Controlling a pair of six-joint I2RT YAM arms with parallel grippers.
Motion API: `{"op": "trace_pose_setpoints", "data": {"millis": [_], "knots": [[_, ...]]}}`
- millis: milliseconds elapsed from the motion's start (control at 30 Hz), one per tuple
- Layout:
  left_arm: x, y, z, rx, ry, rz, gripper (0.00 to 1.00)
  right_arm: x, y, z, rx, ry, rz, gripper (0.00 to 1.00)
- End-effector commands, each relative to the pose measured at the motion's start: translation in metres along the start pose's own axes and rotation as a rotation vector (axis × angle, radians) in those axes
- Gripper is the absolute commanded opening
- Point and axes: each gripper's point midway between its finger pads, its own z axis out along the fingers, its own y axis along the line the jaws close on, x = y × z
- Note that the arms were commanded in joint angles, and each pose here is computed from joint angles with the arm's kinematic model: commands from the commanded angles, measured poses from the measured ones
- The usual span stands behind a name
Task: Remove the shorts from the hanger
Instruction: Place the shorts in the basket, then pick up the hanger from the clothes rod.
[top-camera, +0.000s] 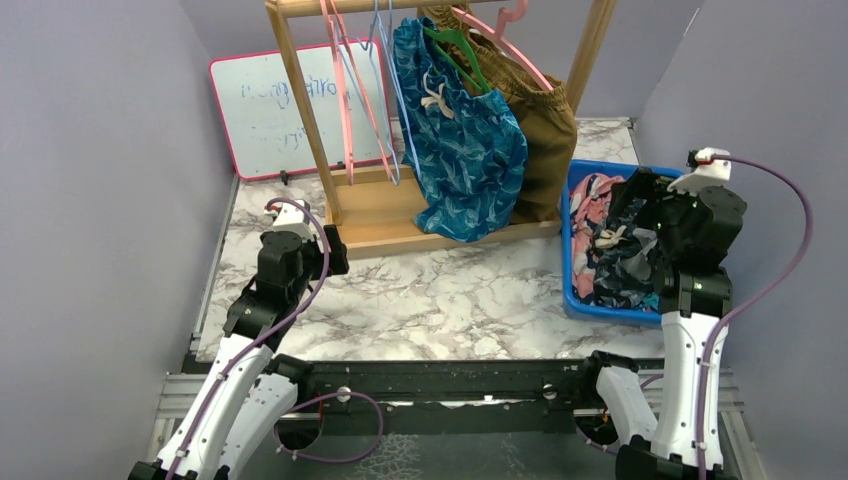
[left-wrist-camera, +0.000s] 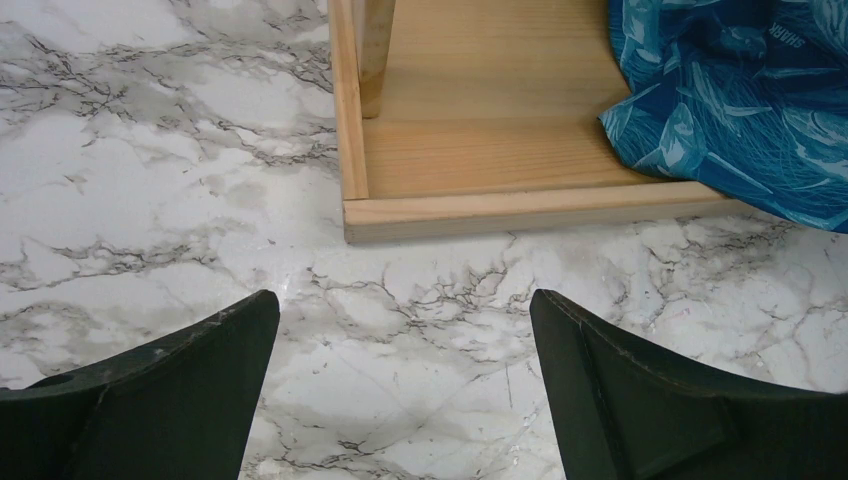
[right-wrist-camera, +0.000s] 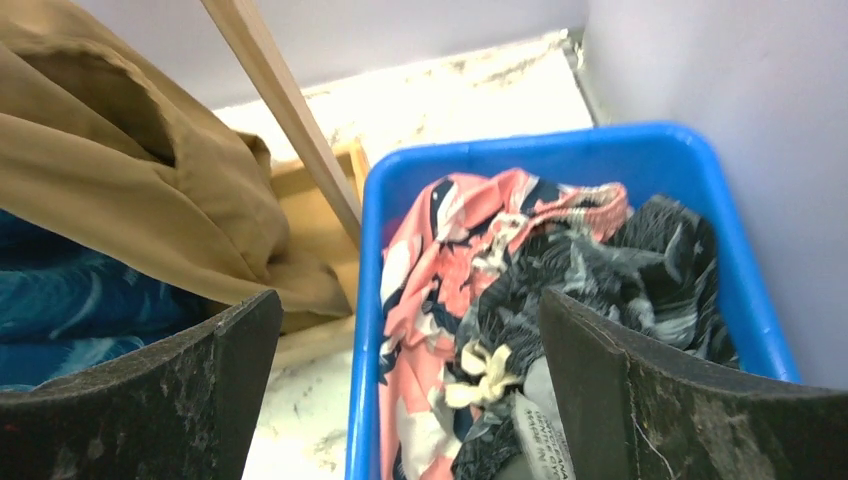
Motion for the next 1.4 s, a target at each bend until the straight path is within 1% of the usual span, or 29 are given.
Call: {"op": "trace_pose_setpoints", "data": {"millis": [0, 67, 133, 200, 300, 367, 467, 533, 600, 633, 667, 733, 833, 900, 967, 1067, 1200, 1300, 1367], "knots": [[-0.006, -0.004, -0.001, 0.021, -0.021, -0.008, 0.99, -0.049, -0.001, -0.015, 0.016, -0.133, -0.129, 0.99], [-0.007, -0.003, -0.002, 0.019, -0.026, -0.007, 0.99, -0.056, 0.009, -0.021, -0.035, -0.142, -0.173, 0.99], [-0.008, -0.003, -0.002, 0.018, -0.03, -0.008, 0.99, -0.057, 0.025, -0.026, -0.125, -0.149, -0.196, 0.99], [-0.009, -0.003, -0.004, 0.02, -0.036, -0.008, 0.99, -0.056, 0.037, -0.03, -0.192, -0.152, -0.185, 0.99], [-0.01, -0.003, -0.006, 0.025, -0.047, -0.008, 0.99, -0.05, 0.04, -0.03, -0.211, -0.134, -0.159, 0.99], [-0.013, -0.003, -0.009, 0.027, -0.062, -0.009, 0.99, -0.046, 0.04, -0.029, -0.206, -0.115, -0.132, 0.99], [-0.015, -0.003, -0.011, 0.03, -0.075, -0.01, 0.99, -0.036, 0.03, -0.022, -0.145, -0.064, -0.064, 0.99], [-0.016, -0.003, -0.013, 0.032, -0.081, -0.01, 0.99, -0.025, 0.005, -0.011, 0.002, -0.017, 0.031, 1.0], [-0.018, -0.003, -0.015, 0.035, -0.094, -0.011, 0.99, -0.003, -0.02, 0.003, 0.146, 0.062, 0.105, 0.97], [-0.019, -0.003, -0.016, 0.034, -0.1, -0.012, 0.99, 0.012, -0.027, 0.011, 0.187, 0.114, 0.128, 0.95], [-0.021, -0.002, -0.017, 0.034, -0.108, -0.013, 0.99, 0.029, -0.03, 0.02, 0.198, 0.181, 0.143, 0.93], [-0.022, -0.002, -0.019, 0.034, -0.118, -0.013, 0.99, 0.056, -0.028, 0.032, 0.186, 0.262, 0.179, 0.91], [-0.022, -0.004, -0.019, 0.046, -0.125, -0.009, 0.99, 0.08, -0.024, 0.049, 0.157, 0.313, 0.226, 0.9], [-0.022, -0.005, -0.019, 0.055, -0.125, -0.007, 0.99, 0.094, -0.03, 0.059, 0.19, 0.334, 0.258, 0.9], [-0.022, -0.006, -0.018, 0.06, -0.12, -0.004, 0.99, 0.118, -0.045, 0.069, 0.278, 0.357, 0.299, 0.91], [-0.022, -0.01, -0.017, 0.079, -0.118, -0.001, 0.99, 0.173, -0.064, 0.076, 0.396, 0.444, 0.348, 0.91], [-0.019, -0.015, -0.015, 0.105, -0.105, 0.005, 0.99, 0.23, -0.083, 0.076, 0.524, 0.529, 0.381, 0.93], [-0.02, -0.016, -0.015, 0.11, -0.107, 0.006, 0.99, 0.251, -0.086, 0.077, 0.555, 0.571, 0.404, 0.94], [-0.02, -0.015, -0.015, 0.108, -0.108, 0.006, 0.99, 0.25, -0.081, 0.081, 0.522, 0.59, 0.408, 0.94]]}}
